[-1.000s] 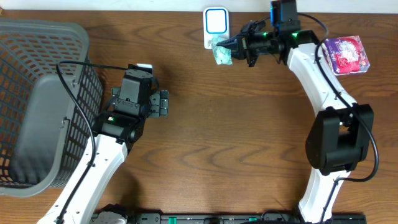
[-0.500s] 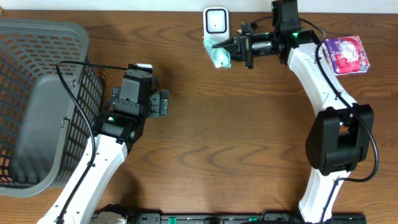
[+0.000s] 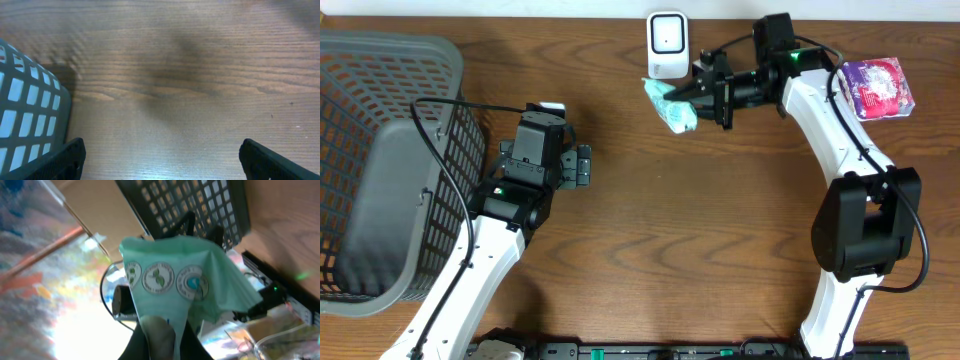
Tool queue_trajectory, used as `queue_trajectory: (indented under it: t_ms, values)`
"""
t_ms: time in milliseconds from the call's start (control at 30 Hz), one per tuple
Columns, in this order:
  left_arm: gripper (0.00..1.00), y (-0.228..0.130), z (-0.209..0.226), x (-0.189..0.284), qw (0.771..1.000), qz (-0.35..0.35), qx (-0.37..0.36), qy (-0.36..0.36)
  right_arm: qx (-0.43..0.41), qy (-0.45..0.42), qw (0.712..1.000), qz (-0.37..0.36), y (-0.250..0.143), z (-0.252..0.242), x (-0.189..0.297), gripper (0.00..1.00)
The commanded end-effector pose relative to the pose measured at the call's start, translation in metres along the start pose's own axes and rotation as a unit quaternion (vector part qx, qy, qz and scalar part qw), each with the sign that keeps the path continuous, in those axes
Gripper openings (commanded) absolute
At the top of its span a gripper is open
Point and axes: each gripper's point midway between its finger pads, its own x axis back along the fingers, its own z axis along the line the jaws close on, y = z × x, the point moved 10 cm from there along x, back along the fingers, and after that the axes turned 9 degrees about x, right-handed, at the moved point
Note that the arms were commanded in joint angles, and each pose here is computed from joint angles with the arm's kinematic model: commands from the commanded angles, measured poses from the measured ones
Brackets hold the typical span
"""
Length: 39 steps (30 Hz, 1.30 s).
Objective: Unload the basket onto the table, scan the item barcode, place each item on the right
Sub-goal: 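Lift the mint-green pouch and hold it up to the scanner face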
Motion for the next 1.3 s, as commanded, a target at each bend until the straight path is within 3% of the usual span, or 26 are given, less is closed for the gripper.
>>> queue_trajectory:
  t_ms: [0,133,433,633,800,933,1033,1100,1200,1267]
  values:
    - [0.98,0.0,0.001,0.0,1.0,0.0,0.006,0.002,0.06,0.023,0.998,0.004,-0.008,0.0,0.008,0.01]
    - [0.98,0.0,0.001,0.0,1.0,0.0,0.006,0.002,0.068,0.024,0.997,-0.009,-0.02,-0.006,0.018,0.01]
    - [0.98,0.0,0.001,0.0,1.0,0.0,0.006,0.002,0.094,-0.083,0.992,-0.017,-0.033,-0.024,0.027,0.01]
    - [0.98,0.0,0.001,0.0,1.0,0.0,0.006,0.002,0.108,-0.094,0.99,-0.018,-0.03,-0.026,0.026,0.01]
    - [0.98,0.0,0.001,0.0,1.0,0.0,0.006,0.002,0.095,-0.158,0.982,-0.044,-0.012,-0.031,0.021,0.01]
    - [0.98,0.0,0.001,0.0,1.0,0.0,0.006,0.002,0.076,-0.262,0.951,-0.146,0.021,-0.034,0.019,0.01]
    - [0.98,0.0,0.001,0.0,1.0,0.0,0.006,0.002,0.085,-0.319,0.907,-0.26,0.047,-0.029,0.025,0.01]
    - [0.98,0.0,0.001,0.0,1.0,0.0,0.006,0.002,0.12,-0.322,0.884,-0.316,0.061,-0.019,0.028,0.01]
    - [0.98,0.0,0.001,0.0,1.0,0.0,0.006,0.002,0.151,-0.271,0.874,-0.373,0.076,0.003,0.028,0.01]
    - [0.98,0.0,0.001,0.0,1.0,0.0,0.006,0.002,0.2,-0.266,0.836,-0.436,0.087,0.02,0.028,0.01]
